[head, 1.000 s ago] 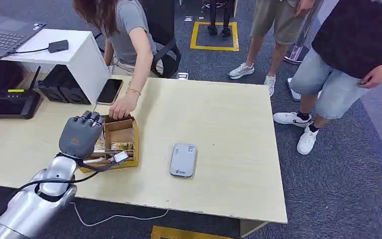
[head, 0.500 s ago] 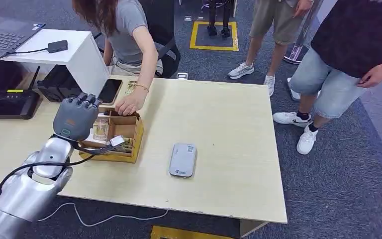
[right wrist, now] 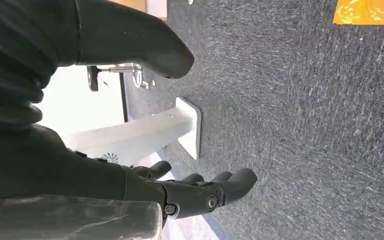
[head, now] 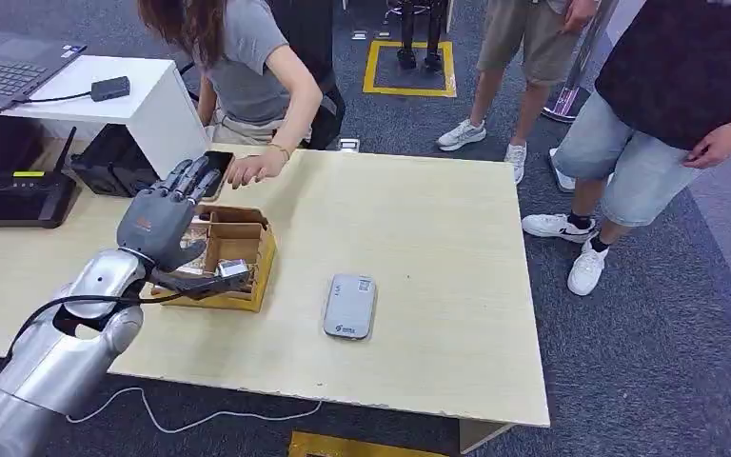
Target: Pass the card to the sensor for recognition and then transmit it.
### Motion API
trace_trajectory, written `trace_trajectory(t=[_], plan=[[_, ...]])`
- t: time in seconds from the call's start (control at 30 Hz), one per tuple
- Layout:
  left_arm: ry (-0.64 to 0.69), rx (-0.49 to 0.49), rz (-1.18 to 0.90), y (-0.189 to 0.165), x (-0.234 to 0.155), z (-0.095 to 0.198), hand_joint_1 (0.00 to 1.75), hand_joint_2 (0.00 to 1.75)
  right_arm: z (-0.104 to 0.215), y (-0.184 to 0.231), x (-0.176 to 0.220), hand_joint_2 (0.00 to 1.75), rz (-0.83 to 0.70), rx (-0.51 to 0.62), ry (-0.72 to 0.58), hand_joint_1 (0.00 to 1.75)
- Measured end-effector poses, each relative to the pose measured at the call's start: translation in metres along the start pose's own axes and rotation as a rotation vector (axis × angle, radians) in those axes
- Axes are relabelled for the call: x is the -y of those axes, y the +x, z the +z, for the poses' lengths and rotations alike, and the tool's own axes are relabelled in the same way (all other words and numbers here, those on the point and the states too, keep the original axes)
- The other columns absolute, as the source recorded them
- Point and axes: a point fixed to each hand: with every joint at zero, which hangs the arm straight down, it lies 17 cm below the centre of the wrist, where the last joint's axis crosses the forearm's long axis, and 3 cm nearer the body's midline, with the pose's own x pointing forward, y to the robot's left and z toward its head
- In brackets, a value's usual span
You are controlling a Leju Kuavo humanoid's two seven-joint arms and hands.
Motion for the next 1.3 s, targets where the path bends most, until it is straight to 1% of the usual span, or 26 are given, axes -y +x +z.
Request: trace_trajectory(t=[0.27, 0.4, 0.5, 0.63, 0.83, 0.93, 1.07, 1.3], plan=[[0.0, 0.001, 0.012, 0.0, -0.003, -0.002, 0.0, 1.75, 0.0, 0.0, 0.0, 1.75, -0.001, 0.0, -0.002, 0.0], [-0.057, 0.024, 0.065, 0.005, 0.004, -0.003, 0.0, 1.75, 0.0, 0.0, 0.001, 1.75, -0.003, 0.001, -0.003, 0.0], [-0.128, 0.066, 0.131, 0.012, 0.012, -0.004, 0.0, 1.75, 0.0, 0.0, 0.001, 1.75, -0.003, 0.002, -0.004, 0.0], [-0.219, 0.1, 0.187, 0.013, 0.019, -0.004, 0.0, 1.75, 0.0, 0.0, 0.001, 1.75, -0.008, -0.001, -0.004, 0.0], [-0.365, 0.174, 0.325, 0.017, 0.025, 0.006, 0.0, 1.75, -0.001, -0.001, 0.004, 1.75, -0.01, -0.003, -0.008, 0.0], [-0.393, 0.194, 0.363, 0.015, 0.018, 0.009, 0.0, 1.75, -0.002, -0.002, 0.006, 1.75, -0.011, -0.004, -0.011, 0.0], [-0.394, 0.194, 0.349, 0.007, 0.008, 0.007, 0.0, 1.75, -0.003, -0.002, 0.008, 1.75, -0.012, -0.005, -0.014, 0.0], [-0.432, 0.187, 0.361, -0.001, 0.005, 0.009, 0.0, 1.75, -0.004, -0.002, 0.011, 1.75, -0.013, 0.0, -0.019, 0.0]])
